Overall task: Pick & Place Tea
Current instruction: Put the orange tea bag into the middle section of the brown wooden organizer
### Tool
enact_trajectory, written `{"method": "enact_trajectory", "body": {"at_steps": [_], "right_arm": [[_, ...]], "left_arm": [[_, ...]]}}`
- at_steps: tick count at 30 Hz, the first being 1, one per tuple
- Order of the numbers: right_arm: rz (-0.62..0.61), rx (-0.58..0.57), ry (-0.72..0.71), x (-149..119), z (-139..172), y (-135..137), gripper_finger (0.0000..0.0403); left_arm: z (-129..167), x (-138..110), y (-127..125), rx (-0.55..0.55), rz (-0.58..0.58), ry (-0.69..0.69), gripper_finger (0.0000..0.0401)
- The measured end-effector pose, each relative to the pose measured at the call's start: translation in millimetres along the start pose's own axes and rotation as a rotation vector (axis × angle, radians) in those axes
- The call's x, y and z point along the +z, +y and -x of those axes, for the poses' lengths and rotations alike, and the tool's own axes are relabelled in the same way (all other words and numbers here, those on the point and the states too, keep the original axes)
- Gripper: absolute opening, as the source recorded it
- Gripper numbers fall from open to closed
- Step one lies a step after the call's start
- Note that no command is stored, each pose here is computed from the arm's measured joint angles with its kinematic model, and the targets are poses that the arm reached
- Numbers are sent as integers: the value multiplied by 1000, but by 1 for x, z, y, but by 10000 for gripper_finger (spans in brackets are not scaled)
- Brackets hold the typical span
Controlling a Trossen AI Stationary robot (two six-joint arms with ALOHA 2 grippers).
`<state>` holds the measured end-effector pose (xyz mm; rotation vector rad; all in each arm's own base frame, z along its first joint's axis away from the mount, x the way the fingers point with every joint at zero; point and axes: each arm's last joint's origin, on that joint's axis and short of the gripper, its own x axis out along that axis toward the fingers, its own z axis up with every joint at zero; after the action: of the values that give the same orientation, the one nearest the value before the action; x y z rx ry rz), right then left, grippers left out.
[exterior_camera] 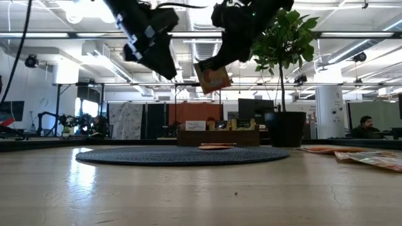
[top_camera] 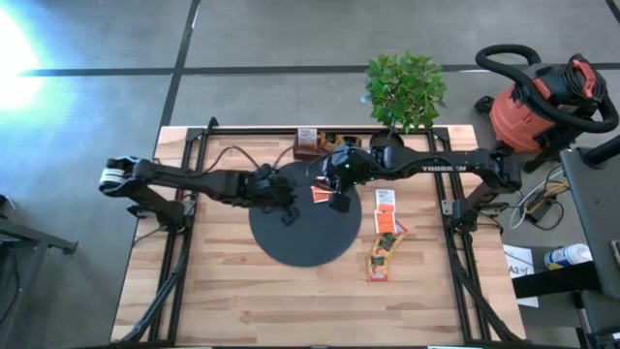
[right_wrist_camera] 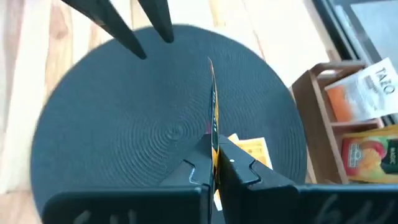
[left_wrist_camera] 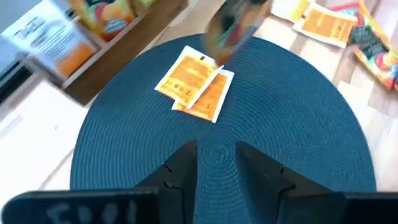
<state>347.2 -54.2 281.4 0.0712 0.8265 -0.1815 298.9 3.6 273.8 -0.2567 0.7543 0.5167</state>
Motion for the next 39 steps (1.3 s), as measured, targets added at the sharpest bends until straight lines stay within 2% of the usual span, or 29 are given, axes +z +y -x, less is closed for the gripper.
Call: {"method": "enact_trajectory", "body": {"at_steps": [4, 6, 11, 16, 20, 23, 30, 39], "right_arm": [[-9, -7, -38, 4, 9, 0, 8], [-43, -48, -44, 4, 11, -3, 8], [-212, -125, -71, 6, 8, -30, 8], [-371, -202, -156, 10, -2, -73, 8], [-437, -242, -205, 10, -11, -101, 8], [-408, -242, -181, 5, -23, -111, 8], [-223, -252, -96, -6, -57, -120, 8], [-262, -293, -33, -23, -82, -142, 8]], "left_arm": [[7, -22, 15, -27, 122, -66, 106], [12, -33, 22, -58, 181, -119, 106], [29, -55, 41, -148, 315, -258, 106], [46, -71, 56, -208, 345, -364, 106], [54, -81, 65, -220, 329, -402, 106], [57, -87, 69, -227, 331, -415, 106], [55, -95, 74, -203, 357, -421, 106], [55, -95, 74, -200, 379, -423, 106]]}}
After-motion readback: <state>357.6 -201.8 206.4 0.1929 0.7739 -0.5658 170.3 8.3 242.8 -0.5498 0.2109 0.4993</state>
